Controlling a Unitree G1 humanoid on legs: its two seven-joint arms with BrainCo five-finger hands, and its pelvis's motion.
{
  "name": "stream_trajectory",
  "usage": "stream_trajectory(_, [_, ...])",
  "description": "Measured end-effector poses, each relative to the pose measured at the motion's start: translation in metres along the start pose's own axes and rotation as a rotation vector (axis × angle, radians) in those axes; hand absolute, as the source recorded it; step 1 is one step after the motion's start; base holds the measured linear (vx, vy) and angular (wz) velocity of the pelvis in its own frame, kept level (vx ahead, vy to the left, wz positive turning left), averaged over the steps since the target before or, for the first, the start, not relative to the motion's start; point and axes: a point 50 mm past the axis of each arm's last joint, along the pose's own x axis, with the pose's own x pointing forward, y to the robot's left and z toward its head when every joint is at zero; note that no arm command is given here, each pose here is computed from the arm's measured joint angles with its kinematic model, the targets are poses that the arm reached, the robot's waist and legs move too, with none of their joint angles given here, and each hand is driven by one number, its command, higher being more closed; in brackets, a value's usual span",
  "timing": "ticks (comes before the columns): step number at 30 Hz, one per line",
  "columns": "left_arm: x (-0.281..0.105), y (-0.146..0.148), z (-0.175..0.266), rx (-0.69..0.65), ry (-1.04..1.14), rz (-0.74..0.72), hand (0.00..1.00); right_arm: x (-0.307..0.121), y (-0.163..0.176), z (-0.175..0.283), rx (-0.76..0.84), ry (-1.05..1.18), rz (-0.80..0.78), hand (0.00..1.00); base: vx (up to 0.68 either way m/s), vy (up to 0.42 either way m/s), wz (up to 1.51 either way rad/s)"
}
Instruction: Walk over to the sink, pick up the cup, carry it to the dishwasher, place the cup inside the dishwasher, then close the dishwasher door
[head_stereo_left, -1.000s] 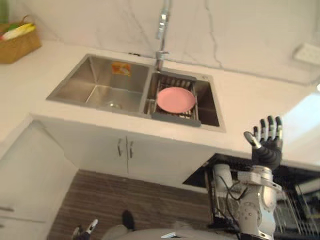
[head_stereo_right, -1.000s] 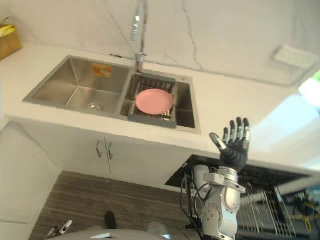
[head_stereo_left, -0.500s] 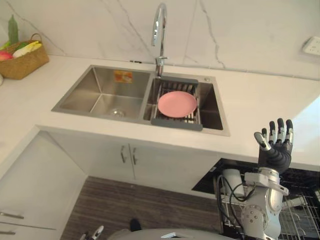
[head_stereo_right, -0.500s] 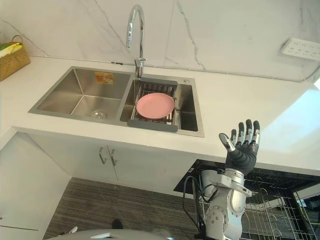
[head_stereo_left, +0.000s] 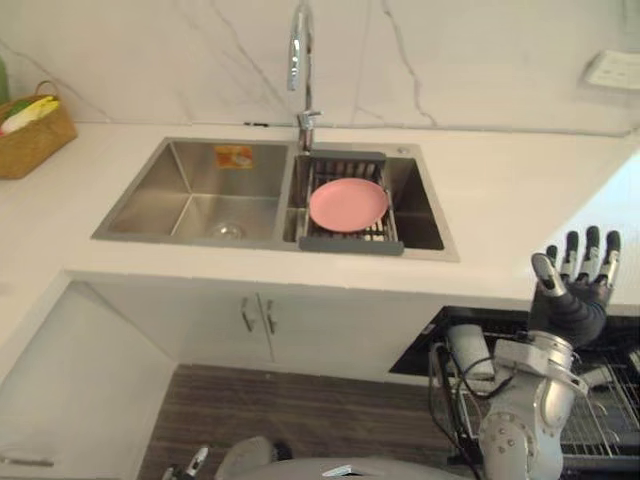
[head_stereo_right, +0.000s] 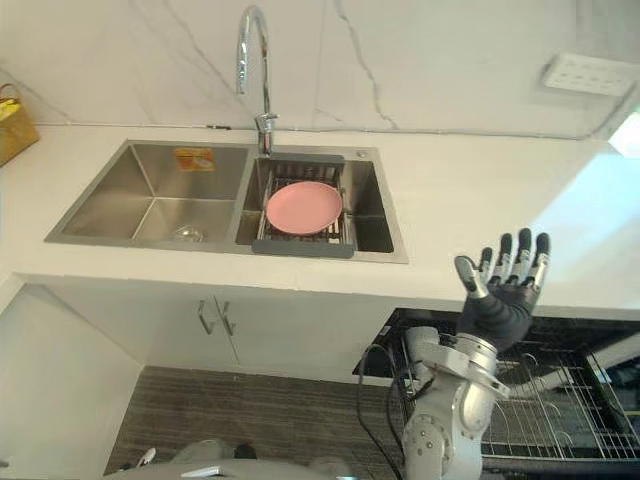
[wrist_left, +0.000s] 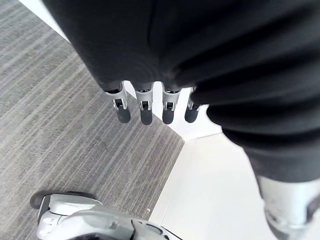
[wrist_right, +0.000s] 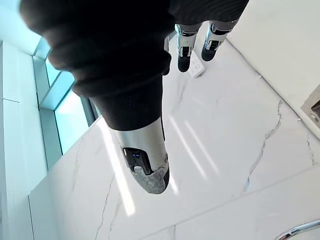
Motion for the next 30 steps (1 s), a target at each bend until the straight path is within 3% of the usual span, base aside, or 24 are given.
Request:
stream_trajectory(7, [0.006, 0.002, 0.007, 0.028, -0.003, -0.008, 0.00, 0.002, -0.005, 0.000, -0.014, -0.010, -0.017, 0.00, 0.13, 0.060, -0.29])
stream_trajectory(14, [0.016, 0.011, 0.031, 0.098, -0.051, -0.020, 0.00, 0.014, -0.003, -0.033, -0.038, 0.061, -0.018, 0.00, 0.15, -0.050, -0.34])
stream_trajectory(23, [0.020, -0.014, 0.033, 0.066, -0.028, -0.089, 0.00, 0.005, -0.010, -0.015, -0.074, 0.042, -0.023, 0.00, 0.09, -0.115, 0.00])
stream_trajectory(30, [0.020, -0.011, 0.034, 0.130, -0.034, -0.040, 0.00, 0.006, -0.004, -0.013, -0.066, 0.040, 0.007, 0.00, 0.08, -0.005, 0.14])
